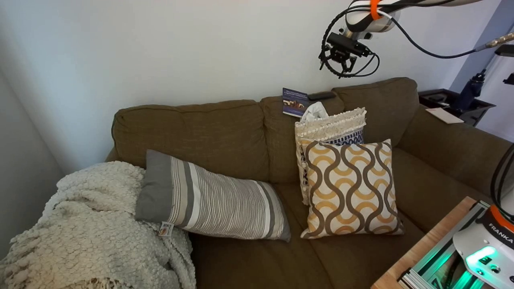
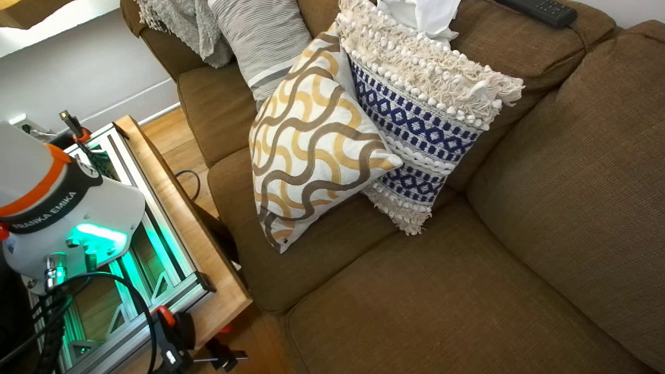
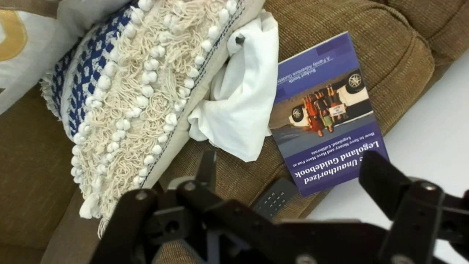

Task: Put the white towel on the chair seat

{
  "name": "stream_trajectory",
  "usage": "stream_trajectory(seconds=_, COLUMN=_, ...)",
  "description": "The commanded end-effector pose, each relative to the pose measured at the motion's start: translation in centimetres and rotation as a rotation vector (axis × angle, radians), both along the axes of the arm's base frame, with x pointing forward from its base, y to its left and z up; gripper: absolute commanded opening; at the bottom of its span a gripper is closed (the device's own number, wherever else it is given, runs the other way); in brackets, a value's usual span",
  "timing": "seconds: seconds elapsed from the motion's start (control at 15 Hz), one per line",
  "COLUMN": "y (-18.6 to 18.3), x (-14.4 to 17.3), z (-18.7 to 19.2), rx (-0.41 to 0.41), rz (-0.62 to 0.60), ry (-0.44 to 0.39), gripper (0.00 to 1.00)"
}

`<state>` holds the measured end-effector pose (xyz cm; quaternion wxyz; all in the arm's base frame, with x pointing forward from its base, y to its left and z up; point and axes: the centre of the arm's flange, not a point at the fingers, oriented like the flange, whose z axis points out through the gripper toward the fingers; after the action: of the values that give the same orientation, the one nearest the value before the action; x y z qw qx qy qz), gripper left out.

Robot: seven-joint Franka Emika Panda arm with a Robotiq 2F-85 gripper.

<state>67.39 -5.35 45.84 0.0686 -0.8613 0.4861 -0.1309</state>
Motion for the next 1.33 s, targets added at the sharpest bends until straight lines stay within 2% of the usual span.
stream_trajectory(seconds=0.0, y=-2.2, x=1.4, z=-3.1, rx=0.014, rz=-0.037, ry=-0.017, gripper=1.0)
stream_trajectory(seconds=0.2, y=-2.8, x=1.9, z=-6.2, rx=0.085, rz=-0.012, ry=0.107, gripper=1.0)
stream_trajectory(seconds=0.4, y=-3.2, x=2.3, z=-9.2, rx=0.113, rz=-0.006, ry=0.172, gripper=1.0)
stream_trajectory(seconds=0.73, y=-4.2, x=5.6, z=-12.2, rx=0.121, rz=-0.037, ry=0.092, gripper=1.0)
stream_trajectory(seconds=1.0, y=-3.2, x=8.5, z=-14.6, rx=0.125, rz=-0.028, ry=0.111, gripper=1.0)
stream_trajectory(seconds=1.27, y=-1.9, x=9.7, z=-17.3, rx=0.142, rz=-0.029, ry=0.132, gripper=1.0)
